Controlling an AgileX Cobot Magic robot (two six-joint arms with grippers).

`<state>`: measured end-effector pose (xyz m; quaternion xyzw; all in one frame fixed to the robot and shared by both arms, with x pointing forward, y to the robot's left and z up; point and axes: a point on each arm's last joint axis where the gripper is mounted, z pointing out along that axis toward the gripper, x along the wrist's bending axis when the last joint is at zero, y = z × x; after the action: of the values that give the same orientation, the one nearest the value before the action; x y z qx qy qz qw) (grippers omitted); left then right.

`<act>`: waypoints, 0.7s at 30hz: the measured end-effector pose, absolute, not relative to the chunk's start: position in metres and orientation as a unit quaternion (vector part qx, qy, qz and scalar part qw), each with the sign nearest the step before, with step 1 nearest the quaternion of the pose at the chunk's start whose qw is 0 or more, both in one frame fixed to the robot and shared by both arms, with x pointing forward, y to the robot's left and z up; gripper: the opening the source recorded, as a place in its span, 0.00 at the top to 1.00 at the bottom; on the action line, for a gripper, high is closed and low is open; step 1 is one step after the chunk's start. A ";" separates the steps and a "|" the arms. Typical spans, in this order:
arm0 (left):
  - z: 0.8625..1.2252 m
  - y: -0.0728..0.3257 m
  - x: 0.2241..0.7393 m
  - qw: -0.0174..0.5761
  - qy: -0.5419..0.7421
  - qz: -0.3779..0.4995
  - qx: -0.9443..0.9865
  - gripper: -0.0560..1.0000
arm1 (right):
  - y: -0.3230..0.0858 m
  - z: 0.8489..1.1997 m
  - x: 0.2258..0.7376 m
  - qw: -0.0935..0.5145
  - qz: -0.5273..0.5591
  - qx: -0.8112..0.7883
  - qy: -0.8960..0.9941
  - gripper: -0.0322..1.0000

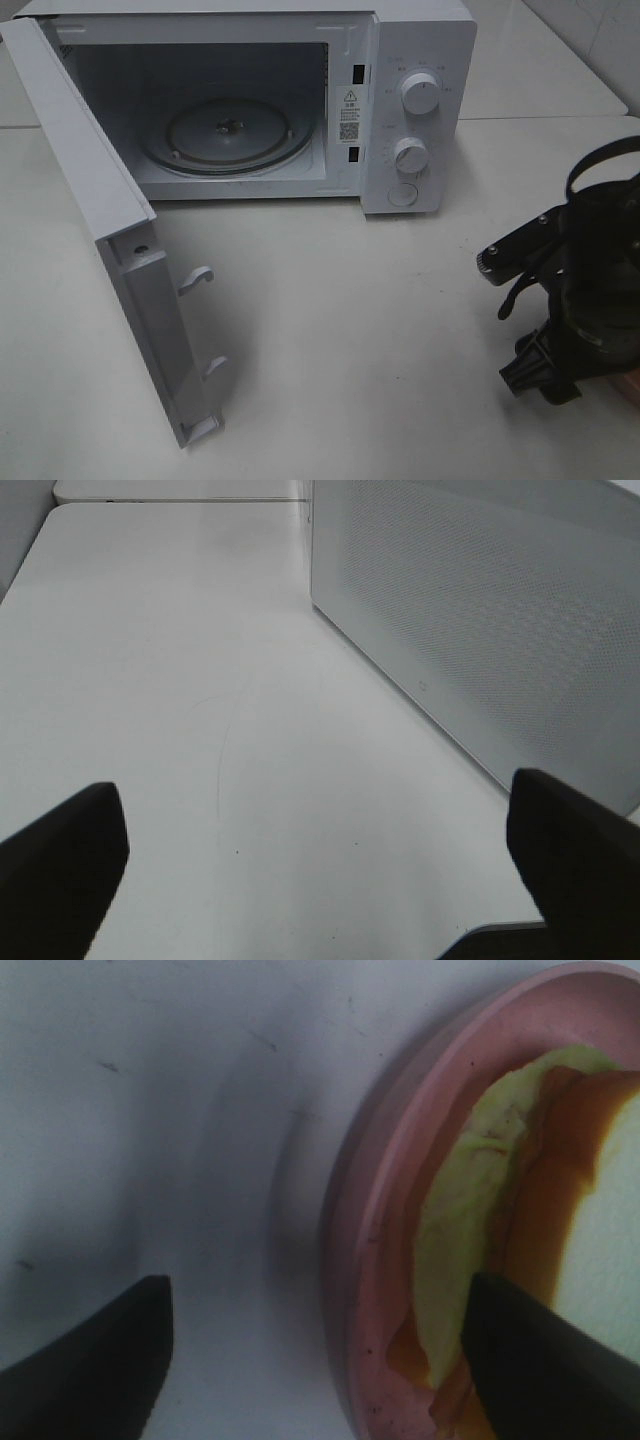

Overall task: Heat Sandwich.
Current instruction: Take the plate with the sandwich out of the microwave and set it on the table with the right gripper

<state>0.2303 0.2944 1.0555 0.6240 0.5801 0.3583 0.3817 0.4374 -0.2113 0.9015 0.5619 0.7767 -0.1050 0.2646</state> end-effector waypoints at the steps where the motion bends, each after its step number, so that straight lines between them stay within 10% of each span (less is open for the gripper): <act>1: 1.056 0.294 0.230 0.382 0.580 0.358 0.624 0.03 | -0.211 0.902 0.437 0.265 -0.105 0.562 0.777 0.21; 21: 1.056 0.294 0.230 0.382 0.580 0.358 0.624 0.03 | -0.230 0.998 0.387 0.220 0.040 0.550 0.805 0.21</act>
<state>0.2303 0.2944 1.0555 0.6240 0.5801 0.3583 0.3817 0.3872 -0.2301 0.9979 0.5502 0.8046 0.0405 0.2197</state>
